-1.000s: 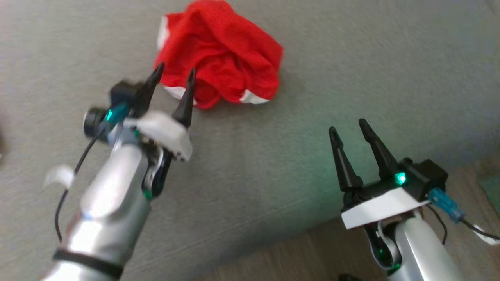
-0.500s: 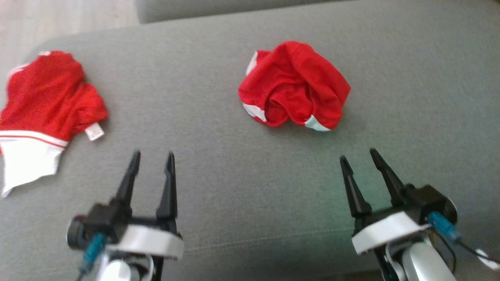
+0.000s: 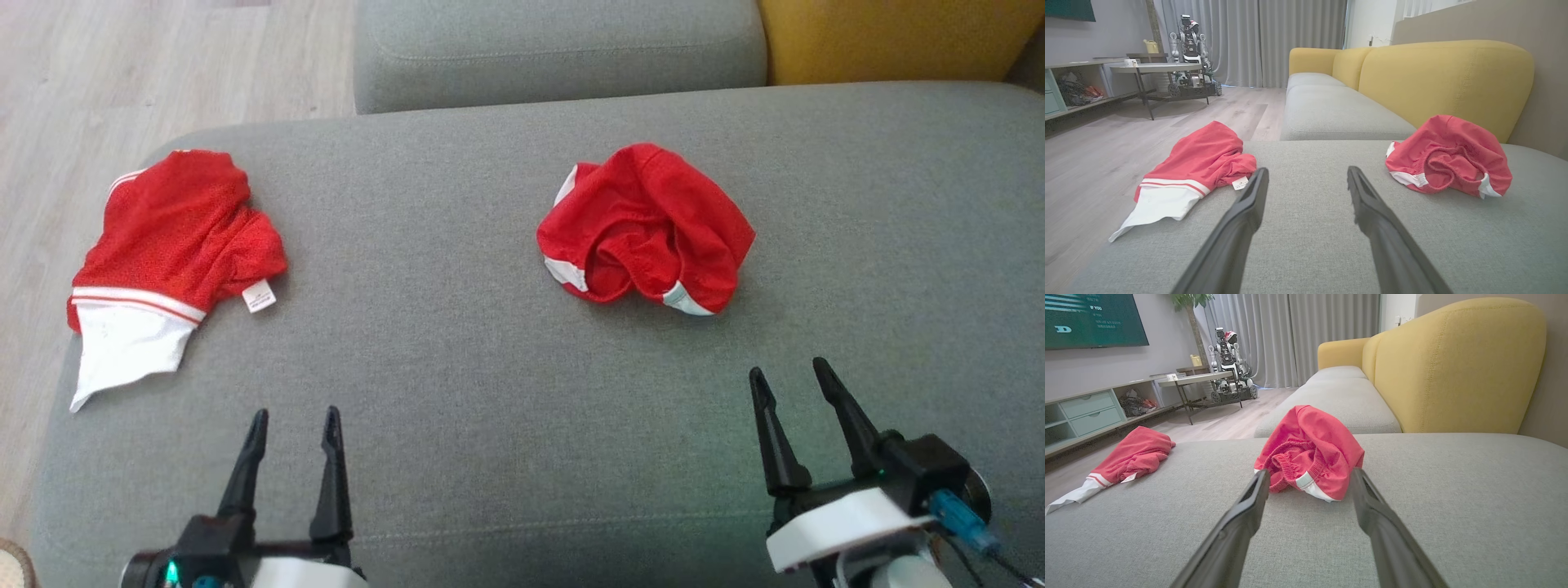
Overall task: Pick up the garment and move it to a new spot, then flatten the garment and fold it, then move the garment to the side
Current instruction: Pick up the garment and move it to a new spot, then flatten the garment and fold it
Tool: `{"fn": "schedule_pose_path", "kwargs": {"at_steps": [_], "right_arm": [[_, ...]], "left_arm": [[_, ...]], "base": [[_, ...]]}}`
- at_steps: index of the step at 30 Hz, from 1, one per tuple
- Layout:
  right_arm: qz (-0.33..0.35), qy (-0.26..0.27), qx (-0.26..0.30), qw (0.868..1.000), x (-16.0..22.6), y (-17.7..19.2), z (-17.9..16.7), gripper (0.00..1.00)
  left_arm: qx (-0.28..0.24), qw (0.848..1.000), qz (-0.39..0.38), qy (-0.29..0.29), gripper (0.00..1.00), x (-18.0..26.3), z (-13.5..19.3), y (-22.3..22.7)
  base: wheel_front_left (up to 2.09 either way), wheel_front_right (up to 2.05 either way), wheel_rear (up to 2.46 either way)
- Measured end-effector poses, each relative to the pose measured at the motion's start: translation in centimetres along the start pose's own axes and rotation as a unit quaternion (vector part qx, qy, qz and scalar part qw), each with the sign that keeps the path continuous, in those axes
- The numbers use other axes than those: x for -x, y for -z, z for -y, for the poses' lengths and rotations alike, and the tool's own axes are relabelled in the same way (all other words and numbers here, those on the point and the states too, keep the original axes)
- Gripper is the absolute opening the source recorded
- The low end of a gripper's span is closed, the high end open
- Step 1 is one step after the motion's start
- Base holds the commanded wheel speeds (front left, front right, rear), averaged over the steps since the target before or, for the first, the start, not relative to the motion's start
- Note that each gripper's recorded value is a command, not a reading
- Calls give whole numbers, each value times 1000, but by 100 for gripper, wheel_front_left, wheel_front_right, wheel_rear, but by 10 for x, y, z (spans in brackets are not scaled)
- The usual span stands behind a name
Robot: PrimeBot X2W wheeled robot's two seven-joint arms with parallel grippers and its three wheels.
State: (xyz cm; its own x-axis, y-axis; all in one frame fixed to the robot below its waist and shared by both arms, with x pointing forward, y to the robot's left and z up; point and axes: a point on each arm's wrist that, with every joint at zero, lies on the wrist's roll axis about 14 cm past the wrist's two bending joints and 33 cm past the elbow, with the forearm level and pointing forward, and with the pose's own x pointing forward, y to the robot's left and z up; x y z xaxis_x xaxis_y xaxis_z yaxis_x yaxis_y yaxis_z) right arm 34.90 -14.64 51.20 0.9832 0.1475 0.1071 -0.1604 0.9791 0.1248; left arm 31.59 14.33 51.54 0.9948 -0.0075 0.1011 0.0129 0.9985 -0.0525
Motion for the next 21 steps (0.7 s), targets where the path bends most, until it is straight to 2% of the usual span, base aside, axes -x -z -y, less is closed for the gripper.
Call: {"fn": "schedule_pose_path", "kwargs": {"at_steps": [21], "right_arm": [[-8,9,3,1000,13,4,4,100]], "left_arm": [[0,1000,5,5,100,-2,4,-3]], "base": [[0,0,0]]}}
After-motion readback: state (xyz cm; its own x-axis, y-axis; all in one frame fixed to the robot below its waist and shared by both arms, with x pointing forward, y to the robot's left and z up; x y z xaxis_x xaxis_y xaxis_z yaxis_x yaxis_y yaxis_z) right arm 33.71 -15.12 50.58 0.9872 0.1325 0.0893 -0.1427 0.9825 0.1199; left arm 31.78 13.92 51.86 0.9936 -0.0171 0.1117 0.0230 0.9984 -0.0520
